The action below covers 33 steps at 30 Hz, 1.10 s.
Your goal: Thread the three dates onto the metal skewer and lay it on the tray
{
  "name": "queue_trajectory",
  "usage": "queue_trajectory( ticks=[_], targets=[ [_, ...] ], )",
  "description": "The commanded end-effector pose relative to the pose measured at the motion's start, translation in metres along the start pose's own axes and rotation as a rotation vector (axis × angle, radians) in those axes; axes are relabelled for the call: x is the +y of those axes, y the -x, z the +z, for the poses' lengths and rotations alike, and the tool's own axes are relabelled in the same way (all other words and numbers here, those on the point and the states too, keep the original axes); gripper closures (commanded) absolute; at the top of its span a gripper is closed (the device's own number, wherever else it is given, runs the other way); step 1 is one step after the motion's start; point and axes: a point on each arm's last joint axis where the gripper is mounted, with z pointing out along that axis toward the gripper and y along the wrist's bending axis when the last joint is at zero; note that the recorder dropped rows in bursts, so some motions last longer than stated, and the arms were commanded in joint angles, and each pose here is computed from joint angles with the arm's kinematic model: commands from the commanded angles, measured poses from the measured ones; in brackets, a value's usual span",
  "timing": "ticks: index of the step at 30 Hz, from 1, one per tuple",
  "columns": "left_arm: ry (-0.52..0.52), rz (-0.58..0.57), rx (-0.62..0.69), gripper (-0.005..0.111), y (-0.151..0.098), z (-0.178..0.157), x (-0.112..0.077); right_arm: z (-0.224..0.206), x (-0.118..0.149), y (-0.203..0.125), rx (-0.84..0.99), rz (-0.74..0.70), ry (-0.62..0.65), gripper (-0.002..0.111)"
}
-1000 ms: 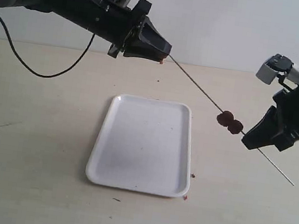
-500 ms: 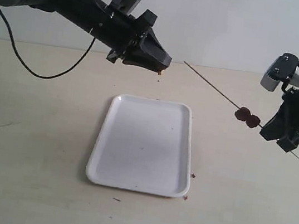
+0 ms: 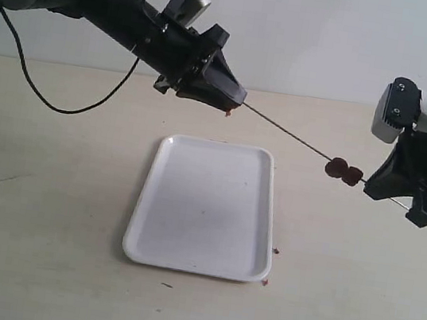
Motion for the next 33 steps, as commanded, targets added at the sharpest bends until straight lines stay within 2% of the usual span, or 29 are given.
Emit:
queue_trajectory(
  ticks=[1,15,23,27,33],
  targets=[
    [-0.002,0.023,-0.012,0.077,0.002,-0.005,-0.006,-0.002,-0.002,0.002,-0.014,-0.022,-0.034,0.108],
    [-0.003,0.010,-0.014,0.077,0.003,-0.006,-0.009,0.000,-0.009,-0.001,0.012,-0.069,-0.098,0.108],
    [0.006,0.028,-0.010,0.077,0.002,-0.007,-0.009,0.017,-0.012,-0.008,0.031,-0.054,-0.071,0.108],
    [0.035,0.042,0.009,0.077,0.001,-0.007,-0.007,0.014,-0.013,-0.006,0.015,-0.041,-0.092,0.108],
    [0.016,0.055,-0.003,0.077,0.002,-0.007,-0.009,0.010,-0.009,-0.003,0.006,-0.067,-0.063,0.108]
  ],
)
